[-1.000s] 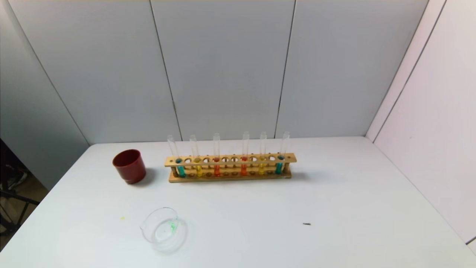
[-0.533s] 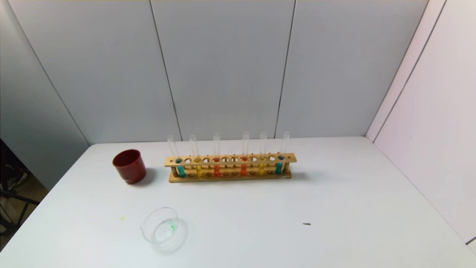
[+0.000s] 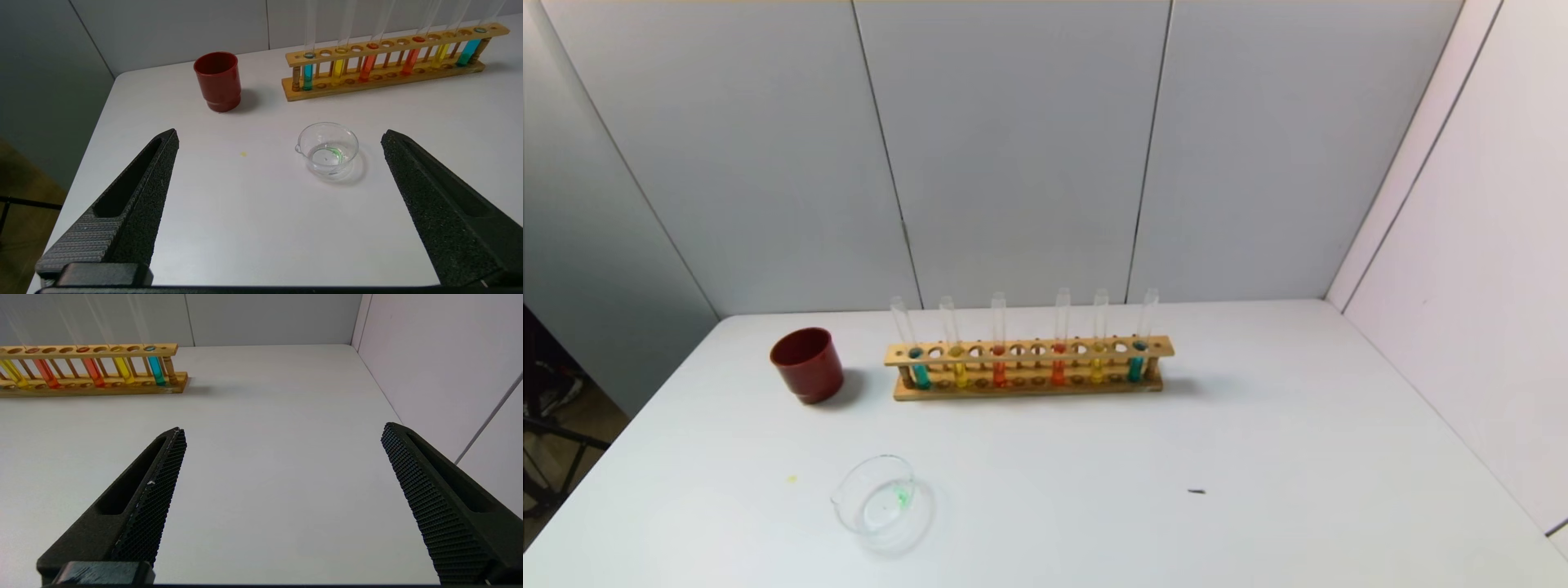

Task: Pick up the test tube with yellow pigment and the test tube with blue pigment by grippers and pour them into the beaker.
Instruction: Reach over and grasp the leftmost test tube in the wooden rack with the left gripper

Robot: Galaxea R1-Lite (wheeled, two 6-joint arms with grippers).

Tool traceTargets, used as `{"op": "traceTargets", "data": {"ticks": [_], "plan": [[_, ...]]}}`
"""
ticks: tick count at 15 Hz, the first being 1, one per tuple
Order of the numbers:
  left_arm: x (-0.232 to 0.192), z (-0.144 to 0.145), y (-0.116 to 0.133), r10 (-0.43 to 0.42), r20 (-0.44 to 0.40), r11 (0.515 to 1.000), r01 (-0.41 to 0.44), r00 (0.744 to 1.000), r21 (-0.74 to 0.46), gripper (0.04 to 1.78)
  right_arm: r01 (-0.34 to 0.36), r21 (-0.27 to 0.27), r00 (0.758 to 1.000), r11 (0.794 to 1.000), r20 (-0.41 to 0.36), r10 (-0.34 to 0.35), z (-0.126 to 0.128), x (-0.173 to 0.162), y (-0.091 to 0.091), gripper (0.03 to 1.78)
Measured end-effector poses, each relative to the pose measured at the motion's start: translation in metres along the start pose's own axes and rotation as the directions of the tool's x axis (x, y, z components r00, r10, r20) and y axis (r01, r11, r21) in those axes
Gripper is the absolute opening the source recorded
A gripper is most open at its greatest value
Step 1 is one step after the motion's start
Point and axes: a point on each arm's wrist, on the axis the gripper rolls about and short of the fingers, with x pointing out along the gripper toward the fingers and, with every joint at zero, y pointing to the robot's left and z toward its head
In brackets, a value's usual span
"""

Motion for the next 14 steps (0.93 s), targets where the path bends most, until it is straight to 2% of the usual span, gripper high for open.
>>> {"op": "traceTargets", "data": {"ticks": [4,8,14], "plan": [[0.018,0.036,0.003,-0.045,-0.002,0.999,0.045,0.999,-0.002,1.75,0.000,0.000,1.000,1.000,0.000,0.000,0.000,0.000,0.000,1.74],[0.054,0.067,0.008,-0.078,-0.010,0.997,0.078,0.997,-0.006,1.75,0.000,0.000,1.000,1.000,0.000,0.000,0.000,0.000,0.000,1.74],[0.128,0.085,0.008,-0.176,-0.059,0.984,0.175,0.983,-0.026,1.75,0.000,0.000,1.000,1.000,0.000,0.000,0.000,0.000,0.000,1.74]]}}
